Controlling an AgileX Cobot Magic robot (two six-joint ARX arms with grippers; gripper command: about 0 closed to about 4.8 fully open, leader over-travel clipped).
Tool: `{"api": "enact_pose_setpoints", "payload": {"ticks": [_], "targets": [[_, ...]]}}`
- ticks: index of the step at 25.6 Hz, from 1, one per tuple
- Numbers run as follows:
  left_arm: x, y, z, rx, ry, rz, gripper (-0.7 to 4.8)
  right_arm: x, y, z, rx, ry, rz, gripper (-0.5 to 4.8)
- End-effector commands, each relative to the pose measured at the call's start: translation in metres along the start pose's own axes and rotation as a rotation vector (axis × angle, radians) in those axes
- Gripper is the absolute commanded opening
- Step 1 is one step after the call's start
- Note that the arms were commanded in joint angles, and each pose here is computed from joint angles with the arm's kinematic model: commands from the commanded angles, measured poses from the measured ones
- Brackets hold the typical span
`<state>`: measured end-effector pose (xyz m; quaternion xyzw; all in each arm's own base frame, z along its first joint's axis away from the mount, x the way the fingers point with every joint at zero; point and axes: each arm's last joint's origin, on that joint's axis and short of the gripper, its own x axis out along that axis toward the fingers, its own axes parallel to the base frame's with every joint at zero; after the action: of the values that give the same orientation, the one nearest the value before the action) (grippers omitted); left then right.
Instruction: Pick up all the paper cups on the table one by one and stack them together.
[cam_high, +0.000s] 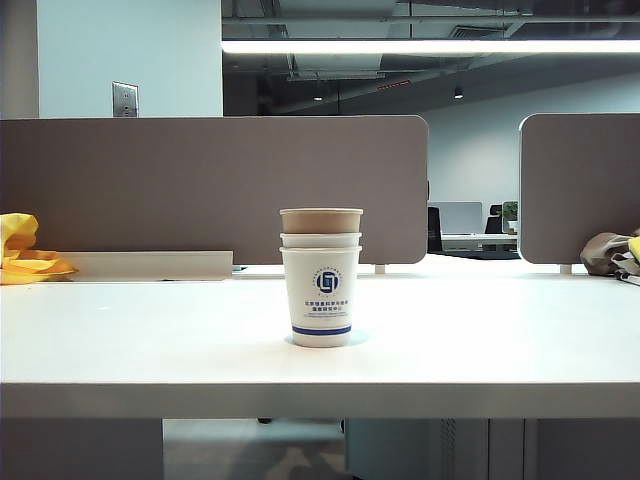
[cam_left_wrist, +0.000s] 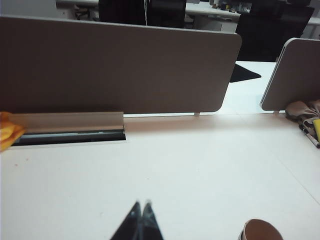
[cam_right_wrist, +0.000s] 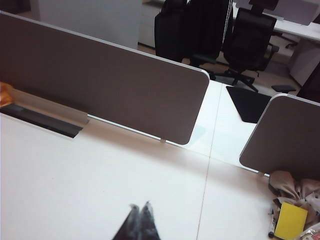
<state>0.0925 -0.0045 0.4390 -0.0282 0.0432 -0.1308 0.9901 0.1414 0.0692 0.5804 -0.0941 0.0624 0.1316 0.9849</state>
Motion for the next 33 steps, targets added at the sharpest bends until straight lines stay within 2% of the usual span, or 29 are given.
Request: {"api": "enact_pose_setpoints", "payload": {"ticks": [1,5,9,12,13,16,18,21,23,27,33], "targets": [[-0.014,-0.005,0.003,0.023,-0.055,0.0,-0.06,-0.019,-0.004,0.004,0.01,-0.062,-0.002,-0.03],[-0.032,-0.01,0.002,0.035,-0.087,-0.001,-0.06,-0.055,-0.013,0.003,0.024,-0.114,-0.009,-0.03],[-0.033,-0.01,0.0,0.036,-0.085,0.0,-0.06,-0.087,-0.02,-0.01,0.022,-0.133,-0.021,-0.03],[-0.028,-0.01,-0.006,0.03,-0.063,-0.012,-0.06,-0.1,-0.022,-0.031,-0.029,-0.111,-0.056,-0.03],[-0.024,-0.009,-0.01,0.024,-0.043,-0.028,-0.06,-0.103,-0.021,-0.047,-0.056,-0.104,-0.068,-0.03],[-0.02,-0.009,-0.016,0.022,-0.024,-0.05,-0.06,-0.104,-0.018,-0.07,-0.064,-0.163,-0.079,-0.03],[-0.015,-0.008,-0.019,0.025,-0.011,-0.042,-0.06,-0.097,-0.013,-0.095,-0.04,-0.172,-0.094,-0.03],[-0.012,-0.007,-0.023,0.073,0.003,-0.016,-0.06,-0.077,-0.005,-0.121,-0.042,-0.127,-0.1,-0.03],[-0.009,-0.006,-0.028,0.088,0.023,-0.016,-0.06,-0.056,0.007,-0.148,-0.055,-0.206,-0.02,-0.03],[-0.005,-0.004,-0.034,0.087,0.048,-0.016,-0.06,-0.037,0.017,-0.18,-0.044,-0.234,0.001,-0.03],[0.003,-0.001,-0.049,0.081,0.073,-0.015,-0.06,-0.011,0.03,-0.229,-0.045,-0.201,0.017,-0.01]]}}
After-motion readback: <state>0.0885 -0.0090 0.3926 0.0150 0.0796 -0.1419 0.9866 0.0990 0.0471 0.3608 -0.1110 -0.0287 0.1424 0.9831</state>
